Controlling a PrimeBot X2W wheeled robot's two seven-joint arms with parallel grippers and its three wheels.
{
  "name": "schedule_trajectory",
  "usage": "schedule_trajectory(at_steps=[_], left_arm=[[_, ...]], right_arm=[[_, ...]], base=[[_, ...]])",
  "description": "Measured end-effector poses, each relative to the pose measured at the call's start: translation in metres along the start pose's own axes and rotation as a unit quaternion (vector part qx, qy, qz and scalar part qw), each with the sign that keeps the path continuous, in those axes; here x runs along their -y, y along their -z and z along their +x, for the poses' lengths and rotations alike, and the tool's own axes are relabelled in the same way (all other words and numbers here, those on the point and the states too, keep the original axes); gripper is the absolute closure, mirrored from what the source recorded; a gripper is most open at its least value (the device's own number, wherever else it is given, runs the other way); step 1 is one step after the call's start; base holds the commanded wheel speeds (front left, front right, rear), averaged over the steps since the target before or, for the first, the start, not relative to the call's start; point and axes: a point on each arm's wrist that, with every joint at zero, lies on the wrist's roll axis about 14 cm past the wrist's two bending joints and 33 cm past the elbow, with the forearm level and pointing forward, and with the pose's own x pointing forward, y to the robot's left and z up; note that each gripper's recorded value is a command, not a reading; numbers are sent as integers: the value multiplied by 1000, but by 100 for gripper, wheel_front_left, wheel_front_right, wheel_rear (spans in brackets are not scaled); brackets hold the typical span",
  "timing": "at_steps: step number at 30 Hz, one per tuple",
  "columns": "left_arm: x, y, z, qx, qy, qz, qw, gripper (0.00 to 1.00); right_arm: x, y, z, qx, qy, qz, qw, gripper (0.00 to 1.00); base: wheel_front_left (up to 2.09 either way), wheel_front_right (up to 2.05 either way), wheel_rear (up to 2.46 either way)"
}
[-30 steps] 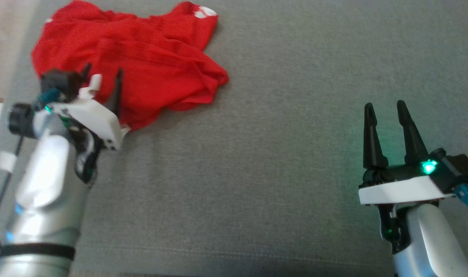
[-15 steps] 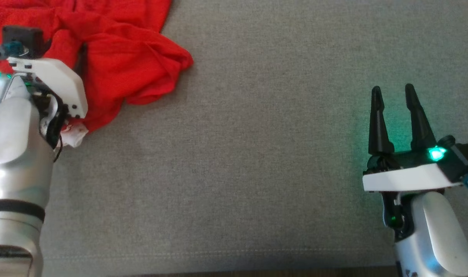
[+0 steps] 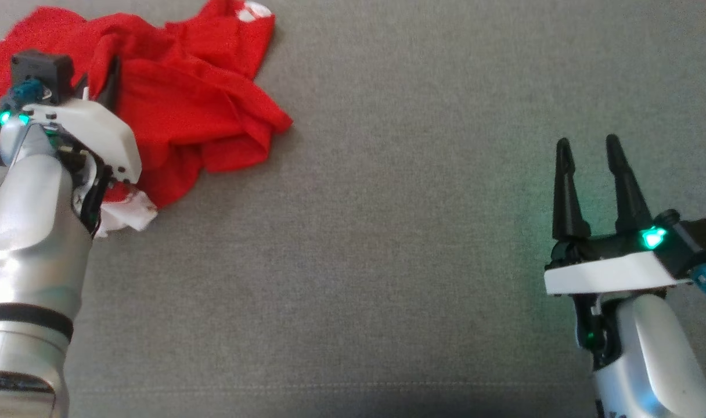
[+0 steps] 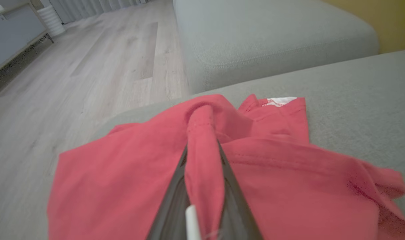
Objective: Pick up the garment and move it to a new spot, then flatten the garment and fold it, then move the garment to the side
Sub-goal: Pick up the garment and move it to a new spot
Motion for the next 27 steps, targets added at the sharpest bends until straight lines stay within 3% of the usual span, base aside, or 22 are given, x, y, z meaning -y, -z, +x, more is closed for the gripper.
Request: schedule_trajectory(at_steps=[8,15,18,27], left_arm=[[-8,-71,-38,116,-17,15,993,100],[-7,-173,-79,272,-32,35,961,100],[7,-201,-94,317,-16,39,947,100],[95,-225,-103,330,92,26,939,100]], right_arm=[[-23,-15,-21,11,-24,8,1000,0],[-39,-35,-26,36,-44,13,998,0],[-37,-42,-29,45,-40,16,998,0],[-6,-59,-47,67,7,8,998,0]], base=[[0,0,0],[0,0,0],[0,0,0],[0,0,0]])
